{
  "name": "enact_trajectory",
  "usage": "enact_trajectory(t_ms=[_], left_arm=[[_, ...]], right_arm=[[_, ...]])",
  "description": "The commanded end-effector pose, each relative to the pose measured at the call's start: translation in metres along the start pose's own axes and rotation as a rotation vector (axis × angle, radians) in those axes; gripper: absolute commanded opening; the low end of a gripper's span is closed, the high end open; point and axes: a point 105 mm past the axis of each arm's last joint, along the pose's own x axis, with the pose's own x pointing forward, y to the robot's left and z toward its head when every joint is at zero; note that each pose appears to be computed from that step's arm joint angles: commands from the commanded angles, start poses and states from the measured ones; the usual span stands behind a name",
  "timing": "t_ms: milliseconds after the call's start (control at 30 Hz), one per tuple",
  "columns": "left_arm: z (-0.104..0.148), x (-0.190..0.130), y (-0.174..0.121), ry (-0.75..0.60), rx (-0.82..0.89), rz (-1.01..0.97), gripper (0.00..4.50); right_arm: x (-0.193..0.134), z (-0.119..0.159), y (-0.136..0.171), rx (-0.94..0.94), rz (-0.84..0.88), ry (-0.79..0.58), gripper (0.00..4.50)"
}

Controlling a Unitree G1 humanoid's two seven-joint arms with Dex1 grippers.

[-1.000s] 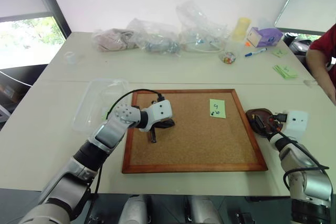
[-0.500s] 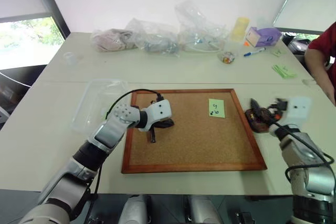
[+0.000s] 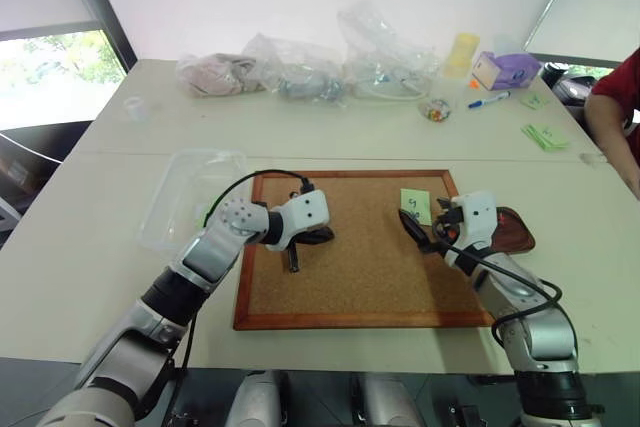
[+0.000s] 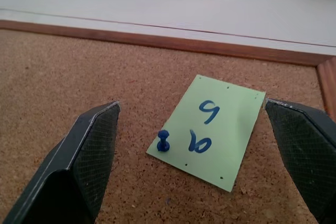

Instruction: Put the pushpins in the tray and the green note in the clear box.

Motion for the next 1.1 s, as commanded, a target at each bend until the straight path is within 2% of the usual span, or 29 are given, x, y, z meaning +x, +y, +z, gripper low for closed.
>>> enact_trajectory(t_ms=[33, 133, 233, 433, 467, 767, 1100], left_arm=[[-0.042, 0.002, -0.004, 0.152, -0.074, 0.016, 0.0], [-0.042, 0.002, -0.003, 0.153, -0.074, 0.019, 0.0], [-0.042, 0.003, -0.002, 0.152, -0.073, 0.028, 0.0], [-0.042, 0.002, -0.001, 0.153, -0.073, 0.029, 0.0], [-0.042, 0.002, -0.001, 0.153, -0.073, 0.028, 0.0], [-0.043, 0.002, -0.002, 0.156, -0.072, 0.028, 0.0], [-0.051, -0.001, -0.004, 0.202, -0.045, 0.015, 0.0]], right_arm=[[0.0, 0.0, 0.003, -0.023, 0.02, -0.018, 4.48], [0.001, -0.005, 0.003, -0.013, 0.023, -0.006, 4.48], [0.003, -0.011, 0.003, 0.006, 0.019, 0.01, 3.64], [0.006, -0.014, 0.005, 0.013, 0.026, 0.009, 0.48], [0.006, -0.014, 0.005, 0.013, 0.028, 0.008, 0.06], [0.005, -0.015, 0.006, 0.001, 0.037, 0.014, 0.06], [-0.001, 0.023, 0.007, -0.061, 0.038, -0.162, 0.06]])
